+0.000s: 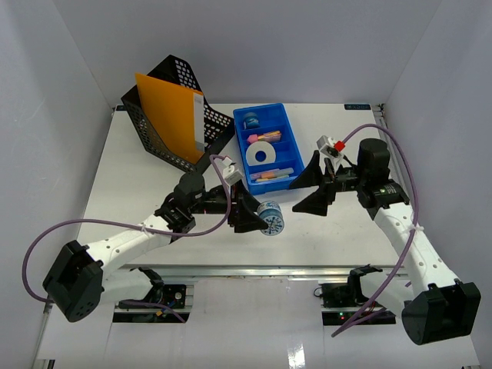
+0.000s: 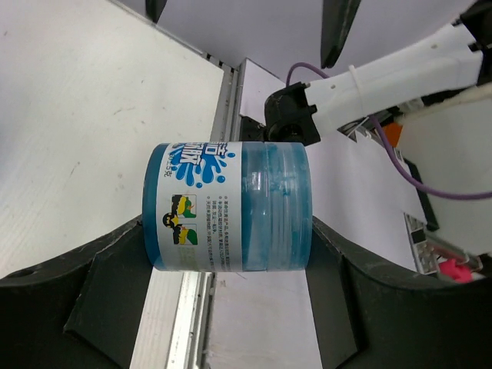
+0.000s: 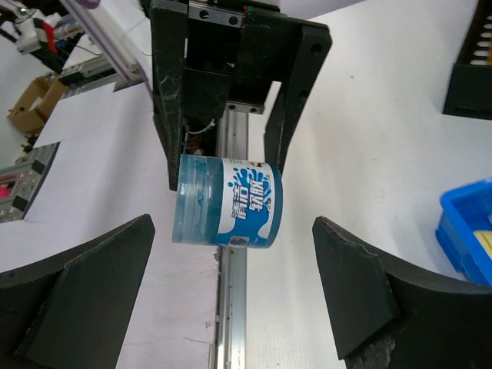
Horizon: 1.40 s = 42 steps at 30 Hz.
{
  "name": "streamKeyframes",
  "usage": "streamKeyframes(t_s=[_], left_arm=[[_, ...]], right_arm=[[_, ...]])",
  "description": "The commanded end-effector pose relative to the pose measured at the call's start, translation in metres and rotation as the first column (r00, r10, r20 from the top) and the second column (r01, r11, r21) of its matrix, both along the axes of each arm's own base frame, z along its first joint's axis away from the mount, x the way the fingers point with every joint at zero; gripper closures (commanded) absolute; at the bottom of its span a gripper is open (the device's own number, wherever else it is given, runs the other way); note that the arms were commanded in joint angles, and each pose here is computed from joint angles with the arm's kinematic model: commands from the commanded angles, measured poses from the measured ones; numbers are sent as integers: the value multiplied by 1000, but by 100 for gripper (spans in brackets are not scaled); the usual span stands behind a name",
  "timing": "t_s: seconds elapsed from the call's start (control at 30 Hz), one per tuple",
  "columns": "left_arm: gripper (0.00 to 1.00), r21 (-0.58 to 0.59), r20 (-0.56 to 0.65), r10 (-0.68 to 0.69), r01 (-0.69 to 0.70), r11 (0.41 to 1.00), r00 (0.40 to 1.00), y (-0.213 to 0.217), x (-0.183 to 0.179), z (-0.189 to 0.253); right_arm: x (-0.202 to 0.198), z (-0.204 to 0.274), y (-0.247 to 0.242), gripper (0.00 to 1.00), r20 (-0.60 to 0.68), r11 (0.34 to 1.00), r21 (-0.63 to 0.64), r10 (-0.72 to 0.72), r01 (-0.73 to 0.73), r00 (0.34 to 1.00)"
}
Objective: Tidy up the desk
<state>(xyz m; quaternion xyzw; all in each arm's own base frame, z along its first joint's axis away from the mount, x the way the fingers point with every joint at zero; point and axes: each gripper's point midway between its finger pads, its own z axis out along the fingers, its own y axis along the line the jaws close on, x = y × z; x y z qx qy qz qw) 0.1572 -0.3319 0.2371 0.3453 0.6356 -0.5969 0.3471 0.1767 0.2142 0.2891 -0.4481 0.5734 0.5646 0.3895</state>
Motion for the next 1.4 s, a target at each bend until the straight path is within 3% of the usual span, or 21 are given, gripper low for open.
streamKeyframes(t_s=[0.0,0.4,0.6,1.37], left_arm=[[100,-95,299,-120,155,983,947,0,-15,43],[100,-109,345,-162,211,971,924,-16,-3,59],[100,-111,341,-154,202,973,927,-20,2,60],[100,-103,355,-122,168,980,927,-31,19,67]], right_arm=[[-14,14,16,10,36,999,19,40,-41,999],[-15,-1,27,10,10,1000,-29,1,-1,1000],[-7,-12,28,10,11,994,-72,-79,80,997],[-17,-23,20,10,29,983,-118,-138,141,990]])
